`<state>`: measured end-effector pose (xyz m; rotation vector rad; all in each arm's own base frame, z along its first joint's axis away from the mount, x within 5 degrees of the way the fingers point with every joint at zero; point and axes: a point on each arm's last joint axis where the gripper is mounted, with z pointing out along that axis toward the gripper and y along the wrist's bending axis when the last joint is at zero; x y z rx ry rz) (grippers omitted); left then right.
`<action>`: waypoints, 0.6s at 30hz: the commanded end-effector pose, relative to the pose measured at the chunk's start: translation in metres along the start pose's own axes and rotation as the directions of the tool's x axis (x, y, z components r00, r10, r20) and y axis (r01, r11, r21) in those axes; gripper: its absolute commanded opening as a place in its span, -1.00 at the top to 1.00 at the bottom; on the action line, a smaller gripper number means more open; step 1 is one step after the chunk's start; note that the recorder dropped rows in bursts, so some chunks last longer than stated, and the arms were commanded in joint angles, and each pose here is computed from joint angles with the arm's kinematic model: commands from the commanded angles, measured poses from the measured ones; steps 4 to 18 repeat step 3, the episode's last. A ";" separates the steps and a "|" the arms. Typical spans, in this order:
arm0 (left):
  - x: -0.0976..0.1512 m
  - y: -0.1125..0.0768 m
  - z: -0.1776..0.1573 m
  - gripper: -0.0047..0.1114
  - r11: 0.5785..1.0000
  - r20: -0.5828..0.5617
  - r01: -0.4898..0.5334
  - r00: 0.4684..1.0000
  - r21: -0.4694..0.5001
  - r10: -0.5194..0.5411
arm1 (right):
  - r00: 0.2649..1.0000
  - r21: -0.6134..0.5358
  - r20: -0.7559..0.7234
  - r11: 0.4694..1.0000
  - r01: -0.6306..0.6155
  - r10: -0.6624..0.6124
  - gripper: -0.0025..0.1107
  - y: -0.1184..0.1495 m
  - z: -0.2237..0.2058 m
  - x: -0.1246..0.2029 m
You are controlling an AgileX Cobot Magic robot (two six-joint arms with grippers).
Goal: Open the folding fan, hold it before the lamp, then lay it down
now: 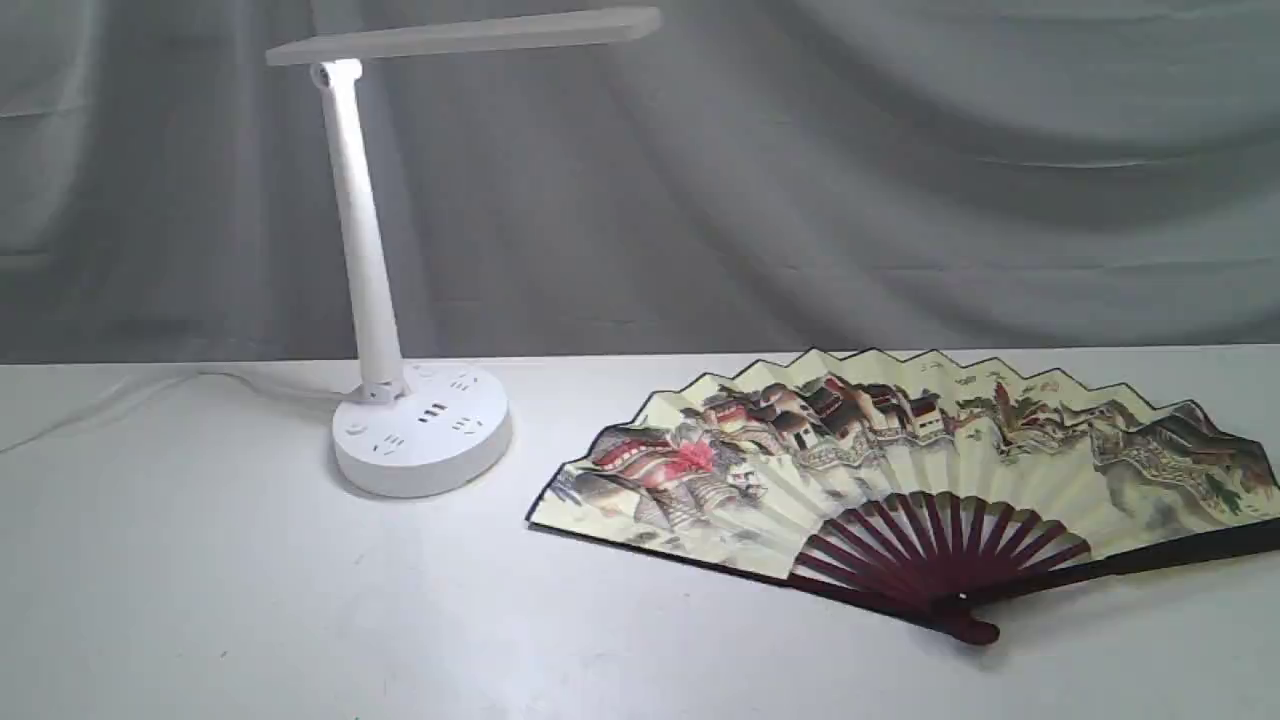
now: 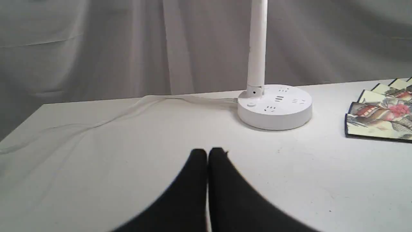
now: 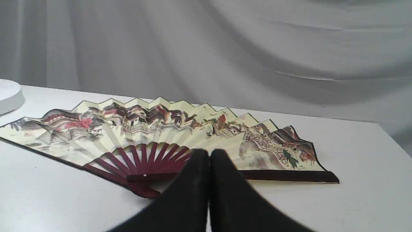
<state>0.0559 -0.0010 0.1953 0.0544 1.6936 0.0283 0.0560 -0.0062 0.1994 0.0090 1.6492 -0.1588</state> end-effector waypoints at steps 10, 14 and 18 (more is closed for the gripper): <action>0.001 0.000 0.000 0.92 1.000 0.005 0.011 1.000 0.007 -0.011 | 1.000 -0.003 0.001 1.000 -0.014 0.014 0.96 0.000 0.000 0.001; 0.001 0.000 0.000 0.92 1.000 0.005 0.011 1.000 0.007 -0.011 | 1.000 -0.003 0.001 1.000 -0.014 0.014 0.96 0.000 0.000 0.001; 0.001 0.000 0.000 0.92 1.000 0.005 0.011 1.000 0.007 -0.011 | 1.000 -0.003 0.001 1.000 -0.014 0.014 0.96 0.000 0.000 0.001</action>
